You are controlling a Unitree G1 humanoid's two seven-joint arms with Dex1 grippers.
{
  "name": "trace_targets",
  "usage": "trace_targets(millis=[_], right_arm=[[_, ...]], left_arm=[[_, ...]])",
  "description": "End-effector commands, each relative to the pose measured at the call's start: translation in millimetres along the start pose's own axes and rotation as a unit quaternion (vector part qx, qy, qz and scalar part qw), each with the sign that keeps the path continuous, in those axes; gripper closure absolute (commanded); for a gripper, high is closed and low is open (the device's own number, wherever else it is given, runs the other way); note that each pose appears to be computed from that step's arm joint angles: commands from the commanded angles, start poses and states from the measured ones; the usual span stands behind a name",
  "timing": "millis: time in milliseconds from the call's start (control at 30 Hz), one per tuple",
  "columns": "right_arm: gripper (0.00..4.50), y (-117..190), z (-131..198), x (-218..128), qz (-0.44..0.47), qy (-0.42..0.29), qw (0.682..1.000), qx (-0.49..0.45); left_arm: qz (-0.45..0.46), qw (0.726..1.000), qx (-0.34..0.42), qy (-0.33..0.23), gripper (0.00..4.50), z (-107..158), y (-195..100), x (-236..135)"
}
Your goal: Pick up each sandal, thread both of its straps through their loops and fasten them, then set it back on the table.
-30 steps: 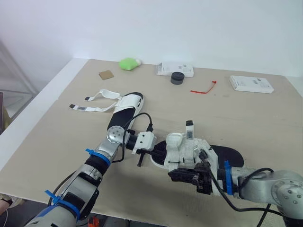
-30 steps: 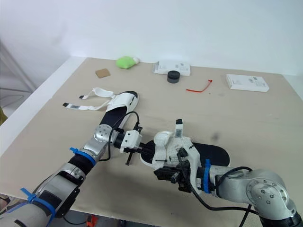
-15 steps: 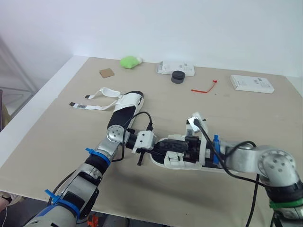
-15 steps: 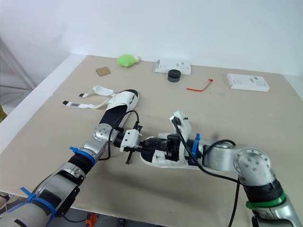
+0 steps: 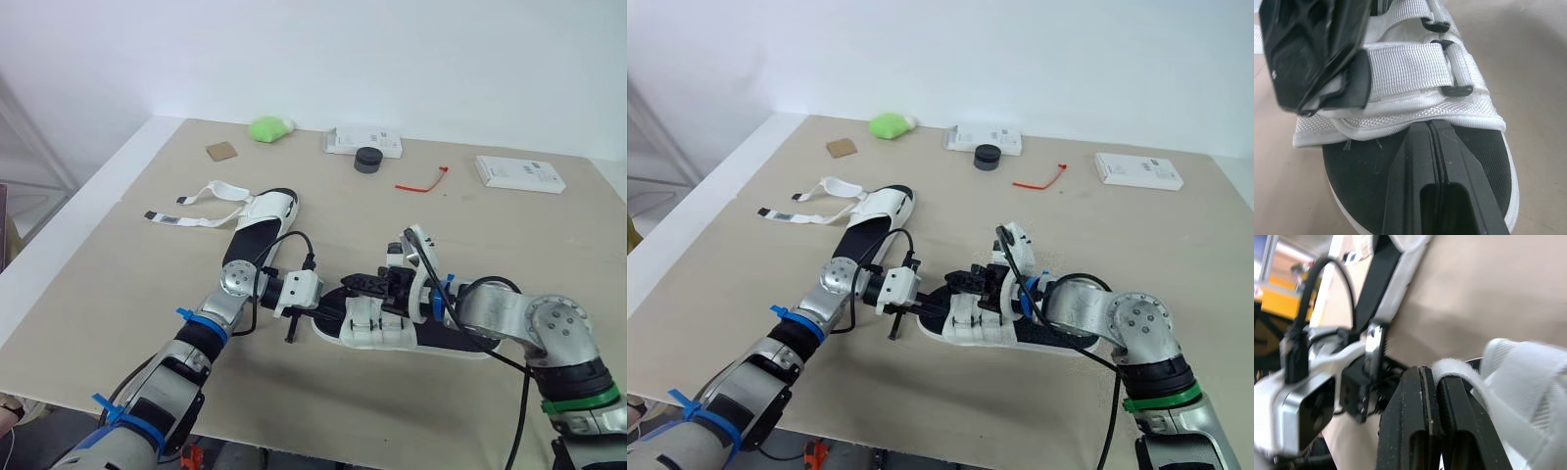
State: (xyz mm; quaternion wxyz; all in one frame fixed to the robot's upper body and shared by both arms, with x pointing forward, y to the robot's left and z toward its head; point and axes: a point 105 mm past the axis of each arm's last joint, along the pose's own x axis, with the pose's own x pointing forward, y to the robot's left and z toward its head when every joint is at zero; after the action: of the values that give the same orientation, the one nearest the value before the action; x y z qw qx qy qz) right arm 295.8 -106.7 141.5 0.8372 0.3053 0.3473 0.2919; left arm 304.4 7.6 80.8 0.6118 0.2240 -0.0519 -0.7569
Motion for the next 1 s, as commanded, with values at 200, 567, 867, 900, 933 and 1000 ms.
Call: trace_targets(millis=[200,567,867,900,933,1000], right_arm=[[2.74,-38,25,-11,-0.094,-0.063,0.99,0.08],[0.03,-27,48,-26,-0.094,-0.085,0.992,0.012],[0.03,51,69,-92,0.069,-0.108,0.954,-0.271],[0.03,48,64,-97,0.067,-0.093,0.949,-0.295],[0.03,38,55,-105,0.053,-0.068,0.943,-0.323],[0.03,23,41,-116,0.04,-0.028,0.931,-0.362]], left_arm=[[-0.073,0.984,-0.122,0.11,4.5,-66,-58,-4],[-0.072,0.983,-0.124,0.113,4.5,-67,-58,-5],[-0.072,0.986,-0.112,0.102,4.5,-62,-54,-4],[-0.071,0.987,-0.108,0.096,4.5,-59,-53,-4],[-0.065,0.99,-0.1,0.074,4.5,-51,-48,-3],[-0.053,0.994,-0.084,0.038,4.5,-35,-39,-2]])
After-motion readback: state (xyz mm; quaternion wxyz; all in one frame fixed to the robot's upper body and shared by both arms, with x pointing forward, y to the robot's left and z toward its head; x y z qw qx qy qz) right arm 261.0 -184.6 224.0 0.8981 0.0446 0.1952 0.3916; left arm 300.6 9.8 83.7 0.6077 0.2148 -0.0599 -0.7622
